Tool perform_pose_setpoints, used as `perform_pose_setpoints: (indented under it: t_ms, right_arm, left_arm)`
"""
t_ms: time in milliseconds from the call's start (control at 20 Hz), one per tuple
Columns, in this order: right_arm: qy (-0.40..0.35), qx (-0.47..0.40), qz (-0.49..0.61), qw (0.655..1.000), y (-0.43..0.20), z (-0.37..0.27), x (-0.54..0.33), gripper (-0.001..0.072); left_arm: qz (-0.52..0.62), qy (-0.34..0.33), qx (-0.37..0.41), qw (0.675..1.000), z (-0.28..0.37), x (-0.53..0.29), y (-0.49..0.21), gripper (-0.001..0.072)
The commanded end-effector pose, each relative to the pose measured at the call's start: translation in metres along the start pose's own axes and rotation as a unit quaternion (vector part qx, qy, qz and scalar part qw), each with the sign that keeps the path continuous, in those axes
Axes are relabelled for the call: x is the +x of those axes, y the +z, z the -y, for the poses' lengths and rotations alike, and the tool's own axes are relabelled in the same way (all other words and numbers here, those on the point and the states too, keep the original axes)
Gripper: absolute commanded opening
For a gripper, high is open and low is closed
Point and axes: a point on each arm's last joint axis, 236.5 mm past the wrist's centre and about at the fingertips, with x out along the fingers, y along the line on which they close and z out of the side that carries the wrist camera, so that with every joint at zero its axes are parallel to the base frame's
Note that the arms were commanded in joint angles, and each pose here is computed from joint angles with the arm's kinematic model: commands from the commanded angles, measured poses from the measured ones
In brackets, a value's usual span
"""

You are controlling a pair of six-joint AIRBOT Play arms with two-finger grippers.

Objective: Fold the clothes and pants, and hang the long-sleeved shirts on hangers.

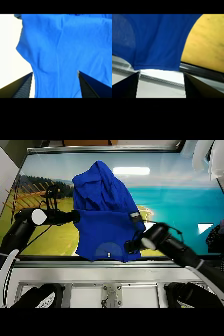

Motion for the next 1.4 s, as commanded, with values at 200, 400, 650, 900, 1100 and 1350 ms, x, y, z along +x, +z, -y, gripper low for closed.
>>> perform_pose_setpoints:
  t_ms: [200,400,650,900,1100,1350]
  right_arm:
    - [-0.059,-0.043,-0.058,0.996,-0.051,-0.054,0.071,0.0584]
    - [-0.088,-0.021,-0.048,0.995,-0.045,-0.044,0.079,0.0584]
    - [-0.126,-0.013,-0.032,0.991,-0.037,-0.027,0.080,0.0584]
    - [-0.151,-0.021,-0.039,0.988,-0.039,-0.018,0.085,0.0583]
    - [-0.178,-0.022,-0.057,0.982,-0.046,-0.006,0.083,0.0581]
    - [-0.184,-0.025,-0.054,0.981,-0.045,-0.003,0.082,0.0302]
  left_arm:
    - [0.032,-0.004,-0.004,0.999,-0.002,-0.020,-0.002,0.0605]
    - [0.029,-0.006,-0.005,1.000,-0.002,-0.020,-0.003,0.0606]
    - [0.029,-0.006,-0.005,1.000,-0.002,-0.020,-0.003,0.0606]
    - [0.029,-0.006,-0.005,1.000,-0.002,-0.020,-0.003,0.0606]
    - [0.029,-0.006,-0.005,1.000,-0.002,-0.020,-0.003,0.0606]
    - [0.029,-0.006,-0.005,1.000,-0.002,-0.020,-0.003,0.0606]
